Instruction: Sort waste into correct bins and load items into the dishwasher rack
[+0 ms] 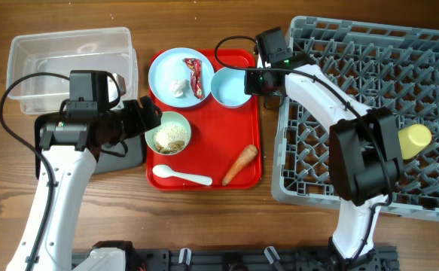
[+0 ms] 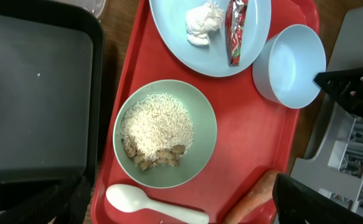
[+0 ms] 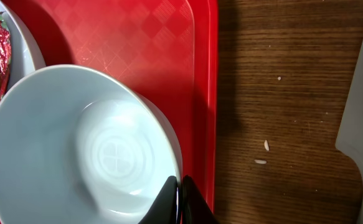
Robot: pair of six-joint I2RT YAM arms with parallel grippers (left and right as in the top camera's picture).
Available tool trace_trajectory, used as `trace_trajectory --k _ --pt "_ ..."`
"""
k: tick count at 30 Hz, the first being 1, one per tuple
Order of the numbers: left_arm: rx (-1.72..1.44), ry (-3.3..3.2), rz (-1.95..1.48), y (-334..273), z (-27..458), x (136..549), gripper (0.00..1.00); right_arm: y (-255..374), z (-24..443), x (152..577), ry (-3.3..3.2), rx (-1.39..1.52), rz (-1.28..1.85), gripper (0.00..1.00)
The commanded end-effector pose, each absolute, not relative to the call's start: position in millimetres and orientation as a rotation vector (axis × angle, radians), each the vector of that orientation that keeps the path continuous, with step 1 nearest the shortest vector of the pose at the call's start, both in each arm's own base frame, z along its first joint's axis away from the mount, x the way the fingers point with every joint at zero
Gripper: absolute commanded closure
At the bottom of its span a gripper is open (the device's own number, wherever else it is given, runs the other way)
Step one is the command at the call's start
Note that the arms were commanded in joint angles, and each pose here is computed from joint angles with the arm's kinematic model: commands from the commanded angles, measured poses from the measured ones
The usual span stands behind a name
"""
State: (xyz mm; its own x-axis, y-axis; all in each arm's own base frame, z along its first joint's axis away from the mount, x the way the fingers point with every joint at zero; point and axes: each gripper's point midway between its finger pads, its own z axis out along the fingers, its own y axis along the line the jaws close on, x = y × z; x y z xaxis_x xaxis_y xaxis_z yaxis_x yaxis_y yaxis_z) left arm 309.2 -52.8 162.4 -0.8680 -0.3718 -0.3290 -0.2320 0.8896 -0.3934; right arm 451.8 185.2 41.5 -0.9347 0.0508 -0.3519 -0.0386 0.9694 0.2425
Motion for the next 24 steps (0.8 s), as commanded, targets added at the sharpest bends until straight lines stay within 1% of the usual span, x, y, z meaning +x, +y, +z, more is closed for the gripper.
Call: trace_trajectory --k 1,4,8,12,15,18,21,24 --pt "-0.440 2.662 -0.460 -49.1 159.6 309.5 0.05 178.7 60.5 459.4 2.711 0.028 0.326 0.96" --pt "-0.440 2.661 -0.460 -49.1 159.6 309.6 0.05 166.2 99.2 466.5 2.615 -0.026 0.259 0.96" --pt "-0.440 2.661 -0.459 -49.0 159.6 309.6 0.05 131.9 181.1 470.7 2.412 -0.048 0.054 0.96" --pt "-0.440 2.662 -0.460 -49.1 159.6 309.5 0.05 80.4 249.3 463.3 2.236 -0.044 -0.268 0.96" --pt "-0.440 2.662 -0.460 -49.1 159.6 309.5 0.05 36.9 278.0 454.1 2.153 0.054 -0.520 0.96" --pt "-0.440 2.661 -0.460 -49.1 159.6 309.6 0.05 -15.2 297.7 439.6 2.062 0.230 -0.821 0.96" --pt "-0.440 2.662 -0.460 -49.1 159.6 309.5 0.05 -64.0 306.5 425.7 1.996 0.384 -1.045 0.96" --pt "-0.440 2.662 -0.460 -49.1 159.6 309.5 0.05 -112.2 302.8 412.5 1.968 0.506 -1.251 0.96"
